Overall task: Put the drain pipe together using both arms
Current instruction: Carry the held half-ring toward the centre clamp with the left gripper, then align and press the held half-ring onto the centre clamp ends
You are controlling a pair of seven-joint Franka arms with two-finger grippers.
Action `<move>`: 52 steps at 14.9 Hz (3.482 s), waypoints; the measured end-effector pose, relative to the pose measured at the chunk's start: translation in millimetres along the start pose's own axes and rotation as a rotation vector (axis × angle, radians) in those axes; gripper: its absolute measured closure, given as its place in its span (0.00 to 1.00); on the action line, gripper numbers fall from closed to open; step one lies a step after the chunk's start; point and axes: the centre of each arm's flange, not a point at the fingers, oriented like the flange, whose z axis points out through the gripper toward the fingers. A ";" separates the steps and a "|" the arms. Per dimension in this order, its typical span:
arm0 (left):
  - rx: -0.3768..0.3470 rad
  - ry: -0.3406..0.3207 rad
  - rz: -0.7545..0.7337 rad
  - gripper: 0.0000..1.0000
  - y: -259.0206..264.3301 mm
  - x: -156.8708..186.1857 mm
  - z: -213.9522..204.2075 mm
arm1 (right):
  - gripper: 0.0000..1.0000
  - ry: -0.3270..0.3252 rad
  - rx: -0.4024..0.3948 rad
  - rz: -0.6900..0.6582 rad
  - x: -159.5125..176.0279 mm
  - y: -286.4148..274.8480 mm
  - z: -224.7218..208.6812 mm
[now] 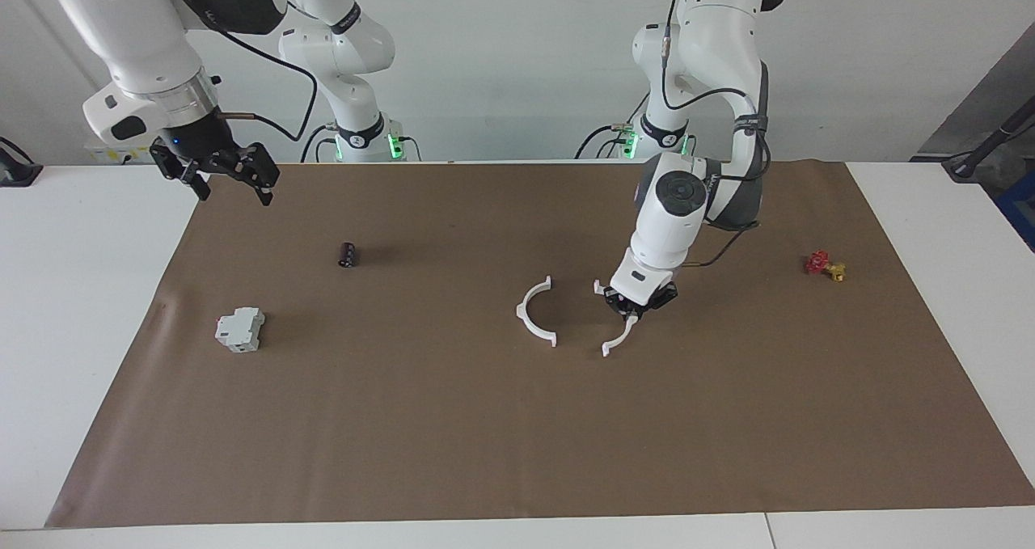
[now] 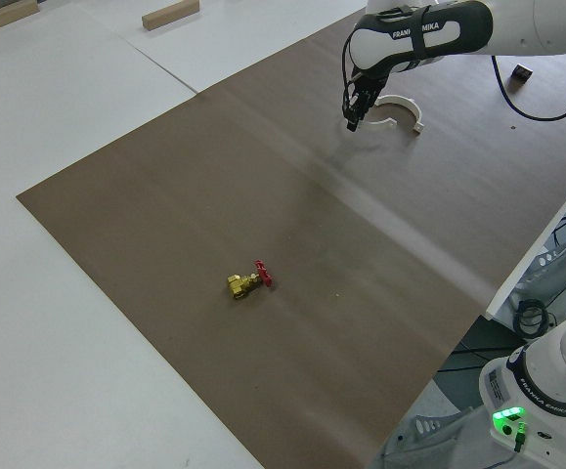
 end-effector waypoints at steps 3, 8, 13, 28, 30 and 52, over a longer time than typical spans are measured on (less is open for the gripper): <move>-0.006 -0.005 0.023 0.79 14.0 -4.8 11.1 | 0.00 0.000 0.000 0.000 0.0 0.0 0.0; -0.014 0.008 0.019 0.79 22.0 -6.3 13.0 | 0.00 0.000 0.000 0.000 0.0 0.0 0.0; -0.020 0.018 -0.035 0.79 22.2 -5.1 12.3 | 0.00 0.000 0.000 0.000 0.0 -0.1 0.0; -0.021 0.013 -0.114 0.79 32.0 -15.1 20.5 | 0.00 0.000 0.000 0.000 0.0 -0.2 0.0; -0.022 0.016 -0.114 0.79 31.8 -15.5 20.6 | 0.00 0.000 0.000 0.000 0.0 -0.2 0.0; -0.030 0.040 -0.075 0.79 36.8 -22.8 0.8 | 0.00 0.000 0.000 -0.001 0.0 -0.3 0.0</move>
